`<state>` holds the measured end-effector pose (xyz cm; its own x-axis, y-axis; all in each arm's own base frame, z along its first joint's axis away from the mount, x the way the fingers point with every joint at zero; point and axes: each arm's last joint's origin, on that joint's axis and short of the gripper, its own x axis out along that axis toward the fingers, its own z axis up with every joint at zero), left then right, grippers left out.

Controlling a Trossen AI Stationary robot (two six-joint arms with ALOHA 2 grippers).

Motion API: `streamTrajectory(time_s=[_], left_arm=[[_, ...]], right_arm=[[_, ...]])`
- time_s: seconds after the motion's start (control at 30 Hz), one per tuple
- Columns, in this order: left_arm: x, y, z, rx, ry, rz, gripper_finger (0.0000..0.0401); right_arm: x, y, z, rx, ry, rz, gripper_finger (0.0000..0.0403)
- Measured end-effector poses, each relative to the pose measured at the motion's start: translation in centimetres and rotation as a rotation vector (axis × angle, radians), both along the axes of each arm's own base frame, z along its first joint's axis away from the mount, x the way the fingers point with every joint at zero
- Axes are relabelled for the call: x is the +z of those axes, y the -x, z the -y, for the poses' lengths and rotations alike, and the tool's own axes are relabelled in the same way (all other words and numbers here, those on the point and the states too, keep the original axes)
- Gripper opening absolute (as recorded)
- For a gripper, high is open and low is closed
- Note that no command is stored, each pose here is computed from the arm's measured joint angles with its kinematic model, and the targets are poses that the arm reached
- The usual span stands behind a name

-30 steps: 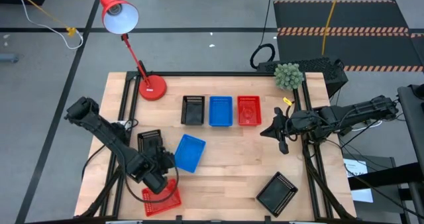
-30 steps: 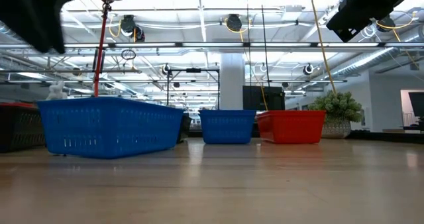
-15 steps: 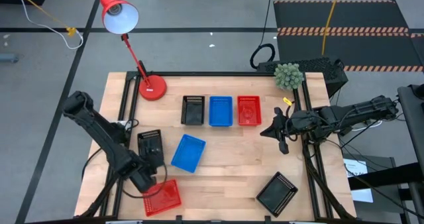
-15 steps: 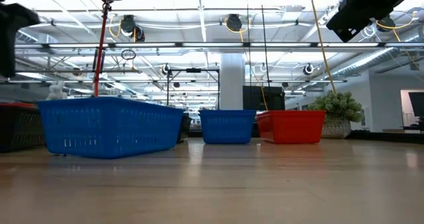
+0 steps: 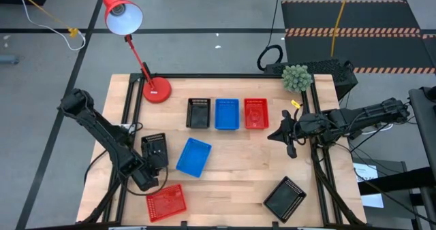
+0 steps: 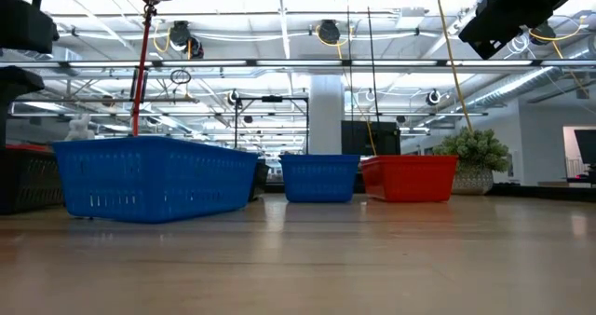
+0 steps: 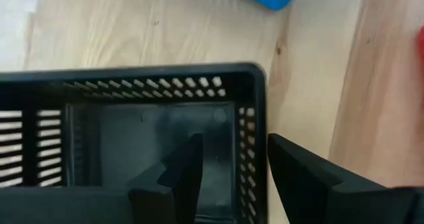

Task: Stack baskets by color
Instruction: Stack the top black bin on the top black bin

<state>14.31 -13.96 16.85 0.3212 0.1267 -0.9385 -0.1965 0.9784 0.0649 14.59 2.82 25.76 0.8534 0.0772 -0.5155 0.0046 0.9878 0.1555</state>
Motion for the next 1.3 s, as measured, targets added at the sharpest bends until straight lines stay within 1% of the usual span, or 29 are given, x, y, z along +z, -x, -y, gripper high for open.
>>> streamTrajectory(time_s=[0.07, 0.13, 0.23, 0.33, 0.37, 0.5, 0.6, 0.77, 0.97, 1.3], left_arm=[[-0.2, 0.1, 0.0, 0.002, 0.005, -0.006, 0.016], [-0.2, 0.1, -0.1, -0.002, 0.004, -0.008, 0.0138], [-0.2, 0.1, 0.0, -0.011, 0.002, -0.009, 0.0088], [-0.1, 0.1, 0.0, -0.017, 0.003, -0.025, 0.0026], [0.1, 0.1, 0.0, -0.023, 0.002, -0.034, 0.0016], [1.5, -0.2, 0.3, -0.031, -0.007, -0.045, 0.0015], [3.1, -0.6, 0.5, -0.056, -0.023, -0.052, 0.0008], [6.1, -1.7, 0.2, -0.098, -0.091, -0.025, 0.0008], [8.9, -3.2, -1.2, -0.133, -0.181, -0.011, 0.0008], [11.8, -6.0, -4.2, -0.195, -0.256, 0.018, 0.0008]], right_arm=[[0.0, 0.0, 0.0, 0.0, 0.0, 0.0, 0.0], [0.0, 0.0, 0.0, 0.0, 0.0, 0.0, 0.0], [0.0, 0.0, 0.0, 0.0, 0.0, 0.0, 0.0], [0.0, 0.0, 0.0, 0.0, 0.0, 0.0, 0.0], [0.0, 0.0, 0.0, 0.0, 0.0, 0.0, 0.0], [0.0, 0.0, 0.0, 0.001, 0.001, 0.0, 0.0], [0.0, 0.0, 0.0, 0.002, 0.004, 0.0, 0.0], [0.0, 0.0, 0.0, -0.001, 0.005, 0.001, 0.0], [0.0, 0.0, 0.0, -0.001, 0.005, 0.0, 0.0], [0.0, 0.0, 0.0, -0.001, 0.006, -0.002, 0.0]])
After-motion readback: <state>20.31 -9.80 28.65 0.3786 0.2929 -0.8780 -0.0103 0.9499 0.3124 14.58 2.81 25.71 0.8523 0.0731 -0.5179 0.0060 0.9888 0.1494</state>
